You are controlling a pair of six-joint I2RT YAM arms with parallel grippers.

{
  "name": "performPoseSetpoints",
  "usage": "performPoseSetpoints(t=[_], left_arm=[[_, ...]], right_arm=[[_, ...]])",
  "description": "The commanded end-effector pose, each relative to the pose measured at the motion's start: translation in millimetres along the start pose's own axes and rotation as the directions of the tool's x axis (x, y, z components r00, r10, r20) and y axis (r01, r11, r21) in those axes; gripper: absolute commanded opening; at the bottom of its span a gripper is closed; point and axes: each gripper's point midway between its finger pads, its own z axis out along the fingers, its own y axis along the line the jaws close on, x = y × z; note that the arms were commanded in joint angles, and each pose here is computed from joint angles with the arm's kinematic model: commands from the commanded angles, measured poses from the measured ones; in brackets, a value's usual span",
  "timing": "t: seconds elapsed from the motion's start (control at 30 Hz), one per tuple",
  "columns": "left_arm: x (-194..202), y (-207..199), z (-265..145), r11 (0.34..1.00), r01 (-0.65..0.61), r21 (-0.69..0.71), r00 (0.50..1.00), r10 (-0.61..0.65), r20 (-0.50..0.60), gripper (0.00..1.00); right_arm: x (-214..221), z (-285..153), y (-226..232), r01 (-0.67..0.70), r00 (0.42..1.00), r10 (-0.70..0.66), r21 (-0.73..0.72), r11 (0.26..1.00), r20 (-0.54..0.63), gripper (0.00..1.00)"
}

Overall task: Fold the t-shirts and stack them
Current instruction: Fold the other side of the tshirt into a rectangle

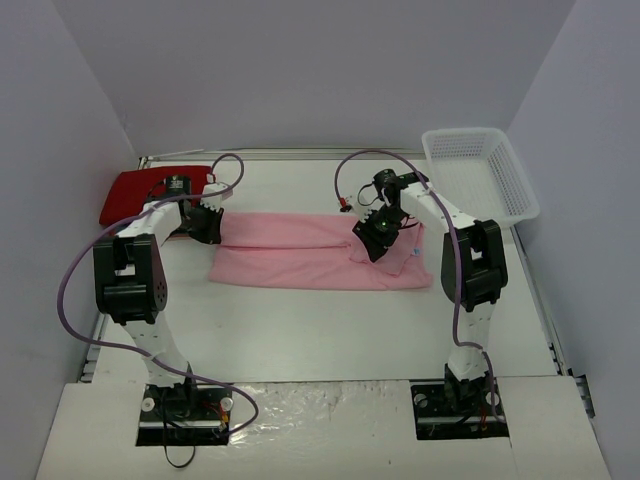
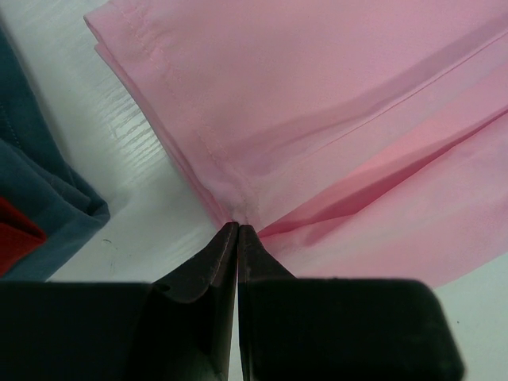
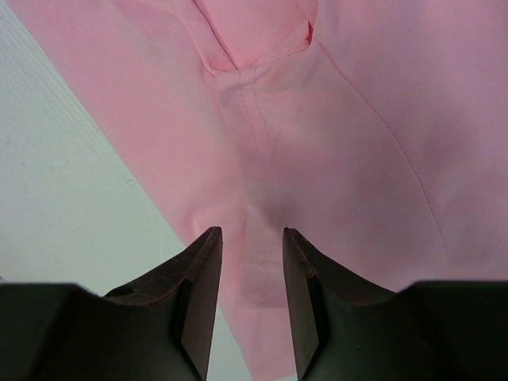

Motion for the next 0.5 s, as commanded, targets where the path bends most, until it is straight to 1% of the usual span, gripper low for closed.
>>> performPoseSetpoints(t=[0.0, 0.3, 0.47], left_arm=[[2.0, 10.6, -6.0, 0.999, -0.026, -0.044, 1.000, 0.025, -0.009, 0.02], [12.6, 14.6, 5.0, 0.999, -0.008, -0.049, 0.999, 0.006, -0.036, 0.02], [17.0, 11.9, 2.8, 0.999, -0.007, -0.044, 0.999, 0.005, -0.051, 0.03]], right_arm=[[9.5, -3.0, 7.8, -0.013, 0.999, 0.013, -0.024, 1.000, -0.032, 0.33], [14.8, -1.0, 7.4, -0.021, 0.999, 0.020, -0.027, 0.999, -0.040, 0.33], [19.7, 3.8, 9.5, -0.030, 0.998, 0.028, -0.043, 0.999, -0.051, 0.33]])
